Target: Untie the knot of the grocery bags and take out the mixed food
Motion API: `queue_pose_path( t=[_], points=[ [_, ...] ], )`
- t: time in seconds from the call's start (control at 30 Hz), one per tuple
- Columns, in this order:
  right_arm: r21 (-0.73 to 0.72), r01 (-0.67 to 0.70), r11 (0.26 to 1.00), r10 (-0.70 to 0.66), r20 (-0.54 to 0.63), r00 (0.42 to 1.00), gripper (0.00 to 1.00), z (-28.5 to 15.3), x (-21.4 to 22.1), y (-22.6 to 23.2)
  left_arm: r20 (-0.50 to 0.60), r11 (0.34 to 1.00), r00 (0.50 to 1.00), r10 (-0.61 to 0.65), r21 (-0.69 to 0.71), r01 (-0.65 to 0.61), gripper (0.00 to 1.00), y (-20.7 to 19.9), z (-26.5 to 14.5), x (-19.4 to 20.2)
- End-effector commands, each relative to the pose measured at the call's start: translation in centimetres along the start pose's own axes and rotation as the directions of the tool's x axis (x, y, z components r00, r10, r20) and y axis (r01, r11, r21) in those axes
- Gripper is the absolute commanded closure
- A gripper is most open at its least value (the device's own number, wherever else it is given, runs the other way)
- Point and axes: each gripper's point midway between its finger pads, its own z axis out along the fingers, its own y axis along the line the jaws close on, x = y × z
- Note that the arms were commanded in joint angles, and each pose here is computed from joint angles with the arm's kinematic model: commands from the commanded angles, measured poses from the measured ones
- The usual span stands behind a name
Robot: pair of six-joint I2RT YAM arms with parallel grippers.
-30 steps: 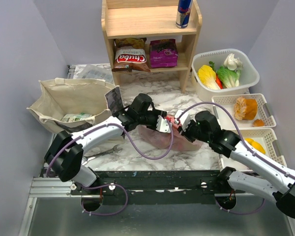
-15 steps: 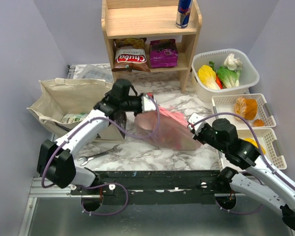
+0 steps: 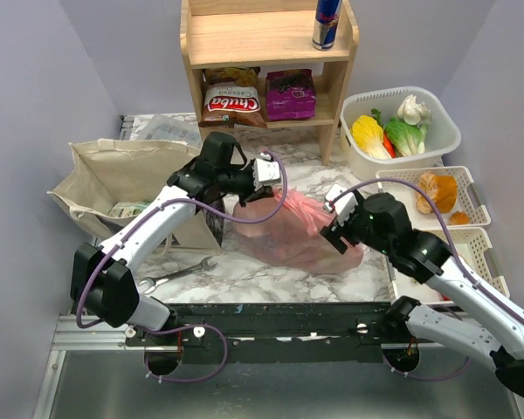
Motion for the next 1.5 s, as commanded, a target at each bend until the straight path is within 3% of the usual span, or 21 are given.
queue_pose_path(
  t=[0.0,0.1,0.17,0.27,0.4,0.53,0.63,0.73,0.8,0.87,1.0,1.17,1.3,1.37,1.47],
  points=[
    [-0.061,-0.029,0.998,0.036,0.118,0.992,0.2,2.0,-4.0,0.6,0.042,0.998,0.998,-0.05,0.044,0.048,1.0,-2.1,-0.1,-1.8],
    [-0.059,0.038,0.998,-0.032,0.089,0.995,0.28,3.2,-2.5,0.8,0.037,0.997,0.997,-0.065,0.033,0.063,1.0,-2.1,-0.4,-1.9],
    [0.05,0.05,0.997,-0.053,0.054,0.997,0.5,3.3,-1.5,-1.0,0.024,0.998,0.998,-0.053,0.019,0.052,1.0,-2.2,-0.9,-1.7],
    [0.137,0.069,0.988,-0.072,0.021,0.997,0.66,1.9,-1.4,-2.9,0.017,1.0,0.999,-0.03,-0.004,0.03,1.0,-2.2,-2.0,-1.2],
    [0.215,0.078,0.973,-0.082,0.006,0.997,0.99,-0.6,-1.1,-4.4,0.016,0.998,1.0,0.006,-0.057,-0.005,1.0,-1.6,-3.5,-0.4],
    [0.281,-0.016,0.96,-0.005,0.071,0.997,0.99,-2.6,-2.7,-5.7,-0.025,0.995,0.999,0.044,-0.088,-0.047,1.0,-0.7,-4.1,0.5],
    [0.252,-0.13,0.959,0.096,0.141,0.985,0.99,-3.1,-5.1,-5.8,-0.016,0.991,0.999,0.049,-0.121,-0.05,0.96,0.4,-5.1,-0.3],
    [0.149,-0.224,0.963,0.186,0.233,0.954,0.99,-3.5,-8.3,-4.9,0.032,0.984,0.996,0.087,-0.157,-0.081,0.76,0.6,-6.6,-3.2],
    [0.085,-0.277,0.957,0.245,0.278,0.929,0.99,-3.7,-10.1,-4.4,0.077,0.978,0.989,0.124,-0.181,-0.108,0.53,0.2,-7.7,-5.7],
    [0.024,-0.318,0.948,0.298,0.294,0.908,0.99,-3.7,-11.3,-3.8,0.09,0.968,0.982,0.164,-0.205,-0.143,0.42,-0.6,-8.2,-7.6],
    [-0.076,-0.412,0.908,0.414,0.303,0.858,0.99,-3.2,-12.8,-2.6,0.141,0.963,0.963,0.229,-0.178,-0.203,0.45,-4.1,-7.2,-10.2],
    [-0.191,-0.454,0.87,0.492,0.282,0.824,0.99,-3.0,-13.8,-0.8,0.203,0.958,0.936,0.287,-0.086,-0.275,0.76,-7.9,-2.7,-10.9],
    [-0.186,-0.466,0.865,0.501,0.289,0.816,0.99,-3.2,-14.2,-1.3,0.18,0.966,0.949,0.259,-0.043,-0.255,0.84,-8.1,2.0,-10.4],
    [-0.178,-0.46,0.87,0.493,0.294,0.818,0.99,-3.5,-14.4,-1.7,0.15,0.966,0.955,0.257,-0.071,-0.249,0.77,-7.2,3.9,-9.6],
    [-0.15,-0.445,0.883,0.469,0.291,0.834,0.99,-3.8,-14.1,-2.2,0.031,0.961,0.982,0.186,-0.212,-0.175,0.45,-3.4,5.1,-7.3]
  ],
)
